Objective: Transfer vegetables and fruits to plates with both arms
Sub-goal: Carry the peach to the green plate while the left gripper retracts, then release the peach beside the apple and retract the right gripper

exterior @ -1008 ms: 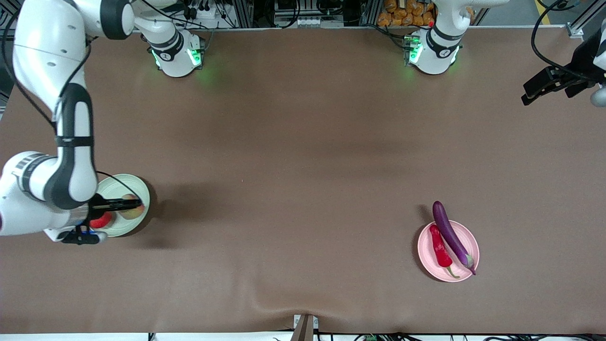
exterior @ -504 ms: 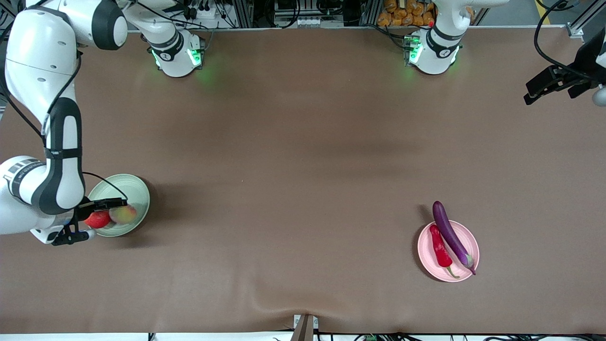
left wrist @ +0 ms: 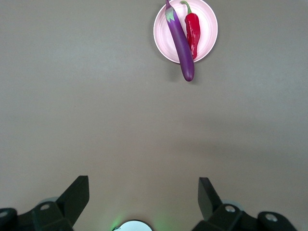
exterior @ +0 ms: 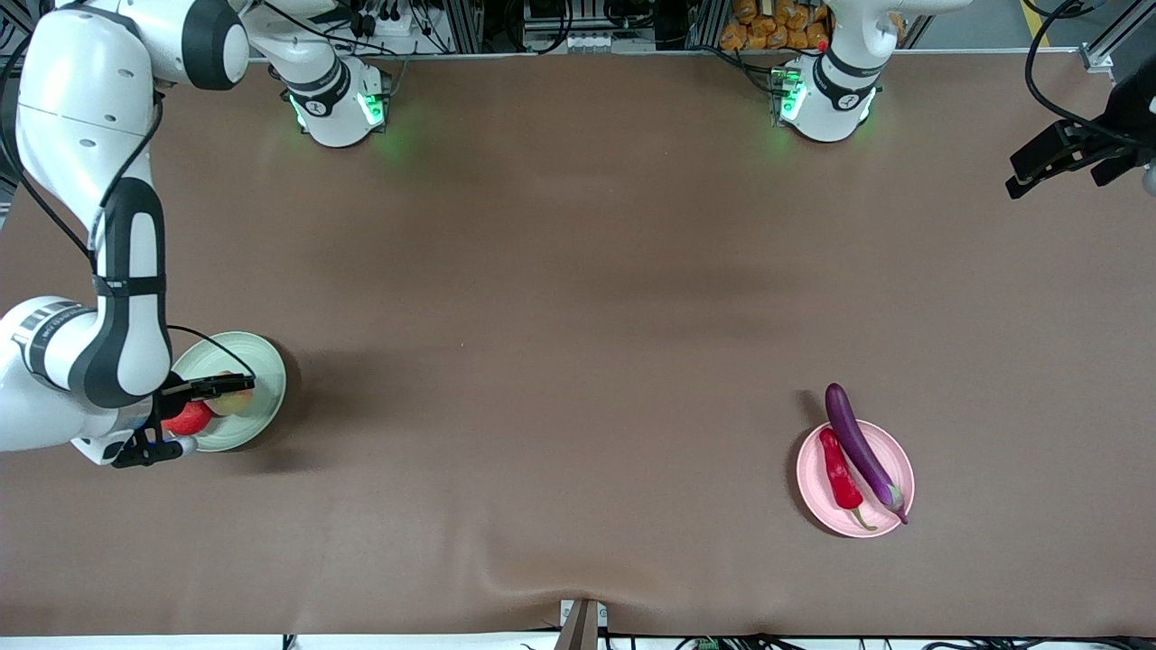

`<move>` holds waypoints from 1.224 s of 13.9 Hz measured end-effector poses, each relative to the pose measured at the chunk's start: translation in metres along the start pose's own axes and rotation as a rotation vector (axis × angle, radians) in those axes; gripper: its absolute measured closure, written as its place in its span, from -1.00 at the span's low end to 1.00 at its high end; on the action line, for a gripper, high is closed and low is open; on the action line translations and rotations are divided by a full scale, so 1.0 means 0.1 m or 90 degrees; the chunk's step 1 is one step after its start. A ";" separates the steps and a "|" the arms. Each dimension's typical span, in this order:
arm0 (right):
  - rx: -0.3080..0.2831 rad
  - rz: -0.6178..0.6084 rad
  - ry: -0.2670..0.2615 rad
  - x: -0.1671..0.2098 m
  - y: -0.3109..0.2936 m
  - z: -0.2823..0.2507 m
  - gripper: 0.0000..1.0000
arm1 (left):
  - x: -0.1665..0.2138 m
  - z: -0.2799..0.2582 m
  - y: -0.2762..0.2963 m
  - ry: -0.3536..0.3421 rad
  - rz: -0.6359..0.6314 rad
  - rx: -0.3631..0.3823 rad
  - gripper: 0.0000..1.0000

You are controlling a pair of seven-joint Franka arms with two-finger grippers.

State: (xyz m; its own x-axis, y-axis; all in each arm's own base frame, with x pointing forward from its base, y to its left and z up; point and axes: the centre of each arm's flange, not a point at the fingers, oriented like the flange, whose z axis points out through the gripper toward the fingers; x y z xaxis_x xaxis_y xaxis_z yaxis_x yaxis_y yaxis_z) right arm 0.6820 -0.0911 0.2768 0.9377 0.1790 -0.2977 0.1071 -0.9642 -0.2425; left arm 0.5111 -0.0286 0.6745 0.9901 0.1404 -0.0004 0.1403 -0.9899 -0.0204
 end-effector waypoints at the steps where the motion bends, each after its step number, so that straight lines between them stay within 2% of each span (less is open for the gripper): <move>1: -0.001 0.001 0.001 -0.02 -0.10 -0.10 -1.00 | 0.00 0.00 0.00 0.000 0.000 0.000 -1.00; 4: -0.004 0.021 0.022 -0.27 -0.39 -0.60 -1.00 | 0.02 0.01 -0.01 -0.001 -0.001 0.000 -1.00; 6: -0.026 0.043 0.031 -0.60 -0.55 -0.99 -1.00 | 0.02 0.02 -0.01 -0.002 -0.002 0.000 -1.00; 9: -0.064 0.084 0.058 -1.10 -1.27 -1.56 -1.00 | 0.02 0.02 -0.01 -0.003 -0.002 0.000 -1.00; 12: -0.077 0.109 0.110 -1.71 -1.90 -2.19 -1.00 | 0.03 0.03 -0.01 -0.003 -0.002 0.001 -1.00; 15: -0.070 0.152 0.144 -2.27 -1.85 -2.62 -1.00 | 0.02 0.03 -0.01 -0.005 -0.002 0.001 -1.00; 17: -0.074 0.188 0.149 -2.39 -1.76 -2.69 -1.00 | 0.02 0.03 -0.01 -0.007 -0.002 0.001 -1.00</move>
State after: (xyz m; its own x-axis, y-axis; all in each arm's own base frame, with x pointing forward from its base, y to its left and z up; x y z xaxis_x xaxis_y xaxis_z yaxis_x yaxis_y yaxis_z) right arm 0.5278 -0.0171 0.6394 0.9824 -0.1456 -0.1167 -0.1542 -0.9857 -0.0679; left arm 0.5130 -0.0268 0.6715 0.9895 0.1440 -0.0109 0.1437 -0.9894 -0.0225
